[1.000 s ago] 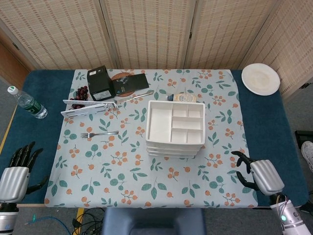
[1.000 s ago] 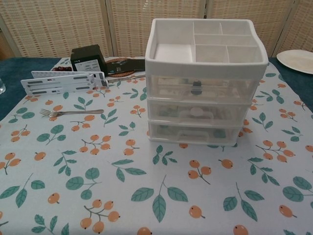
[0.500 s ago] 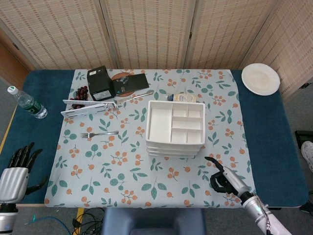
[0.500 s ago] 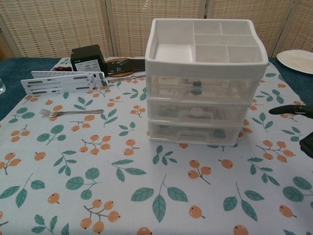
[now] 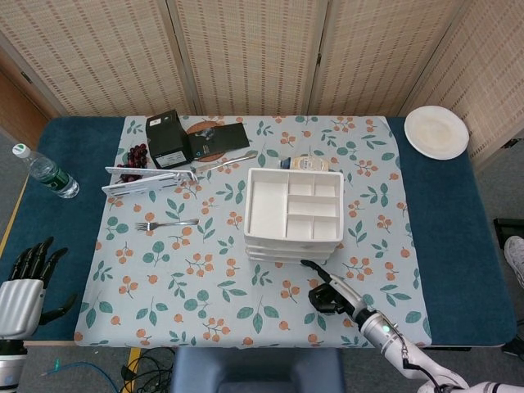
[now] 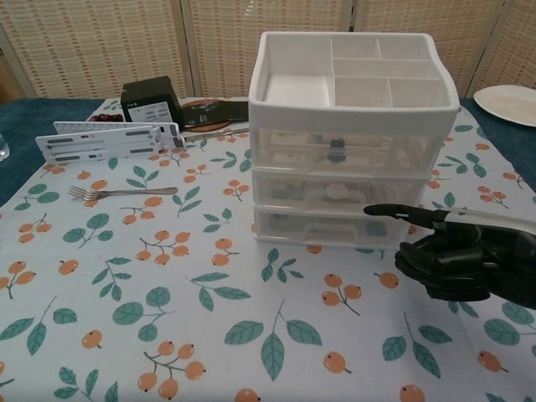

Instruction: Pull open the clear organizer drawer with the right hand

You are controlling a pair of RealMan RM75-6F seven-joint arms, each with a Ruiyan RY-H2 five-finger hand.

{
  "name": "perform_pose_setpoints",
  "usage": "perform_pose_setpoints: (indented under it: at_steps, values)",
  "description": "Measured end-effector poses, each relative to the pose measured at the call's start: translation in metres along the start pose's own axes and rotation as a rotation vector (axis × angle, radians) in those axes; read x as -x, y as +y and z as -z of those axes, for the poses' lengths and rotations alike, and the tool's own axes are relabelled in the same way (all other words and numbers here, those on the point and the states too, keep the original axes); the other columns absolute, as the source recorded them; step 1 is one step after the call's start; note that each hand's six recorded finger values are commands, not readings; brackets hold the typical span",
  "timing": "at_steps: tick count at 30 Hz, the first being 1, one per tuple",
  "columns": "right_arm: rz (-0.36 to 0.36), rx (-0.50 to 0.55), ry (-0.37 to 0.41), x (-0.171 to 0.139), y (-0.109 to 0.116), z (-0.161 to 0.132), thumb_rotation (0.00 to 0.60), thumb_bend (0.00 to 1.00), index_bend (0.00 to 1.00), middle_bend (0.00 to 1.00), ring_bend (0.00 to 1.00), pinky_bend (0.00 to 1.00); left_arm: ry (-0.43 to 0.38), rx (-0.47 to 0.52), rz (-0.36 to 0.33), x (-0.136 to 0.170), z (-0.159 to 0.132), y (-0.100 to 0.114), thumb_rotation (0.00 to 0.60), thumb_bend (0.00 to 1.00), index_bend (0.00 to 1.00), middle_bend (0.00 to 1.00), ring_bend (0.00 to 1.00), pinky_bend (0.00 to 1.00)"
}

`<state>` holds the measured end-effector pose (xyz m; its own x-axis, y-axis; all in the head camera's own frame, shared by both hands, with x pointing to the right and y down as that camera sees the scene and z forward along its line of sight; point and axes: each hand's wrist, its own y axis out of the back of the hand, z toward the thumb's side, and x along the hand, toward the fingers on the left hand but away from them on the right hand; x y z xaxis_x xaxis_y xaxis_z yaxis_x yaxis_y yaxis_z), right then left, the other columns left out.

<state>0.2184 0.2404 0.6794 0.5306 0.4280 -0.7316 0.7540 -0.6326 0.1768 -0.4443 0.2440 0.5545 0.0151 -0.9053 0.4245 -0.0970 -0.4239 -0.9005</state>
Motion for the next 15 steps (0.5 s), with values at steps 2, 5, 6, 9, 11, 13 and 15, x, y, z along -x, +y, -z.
perform_pose_setpoints:
  at_steps: [2, 5, 6, 9, 11, 13, 15]
  values:
    - [-0.007, 0.005, 0.006, 0.008, -0.003, -0.002, 0.600, 0.69, 0.00, 0.82, 1.00, 1.00, 0.000, 0.000, 0.001, 0.000, 0.000, 0.000, 0.600, 0.25, 0.14, 0.00, 0.04, 0.07]
    - [-0.020, 0.006, 0.009, 0.017, -0.007, -0.004, 0.600, 0.69, 0.00, 0.82, 1.00, 1.00, 0.004, -0.001, 0.000, 0.001, 0.002, 0.000, 0.600, 0.25, 0.14, 0.00, 0.04, 0.07]
    - [-0.022, 0.004, 0.010, 0.019, -0.008, -0.004, 0.600, 0.69, 0.00, 0.82, 1.00, 1.00, 0.006, -0.001, -0.001, 0.001, 0.002, 0.000, 0.600, 0.25, 0.14, 0.00, 0.04, 0.07]
    - [-0.027, 0.001, 0.011, 0.027, -0.011, -0.005, 0.600, 0.69, 0.00, 0.82, 1.00, 1.00, 0.011, -0.002, -0.002, 0.002, 0.005, 0.001, 0.600, 0.25, 0.14, 0.00, 0.04, 0.07]
    - [-0.033, -0.001, 0.011, 0.033, -0.014, -0.006, 0.600, 0.69, 0.00, 0.82, 1.00, 1.00, 0.013, -0.003, -0.003, 0.002, 0.005, 0.002, 0.600, 0.25, 0.14, 0.00, 0.04, 0.07]
    - [-0.040, -0.001, 0.010, 0.038, -0.017, -0.007, 0.600, 0.69, 0.00, 0.82, 1.00, 1.00, 0.016, -0.003, -0.003, 0.003, 0.006, 0.002, 0.600, 0.25, 0.14, 0.00, 0.04, 0.07]
    - [-0.045, -0.003, 0.009, 0.042, -0.019, -0.007, 0.600, 0.69, 0.00, 0.82, 1.00, 1.00, 0.018, -0.005, -0.002, 0.003, 0.007, 0.002, 0.600, 0.25, 0.14, 0.00, 0.04, 0.07]
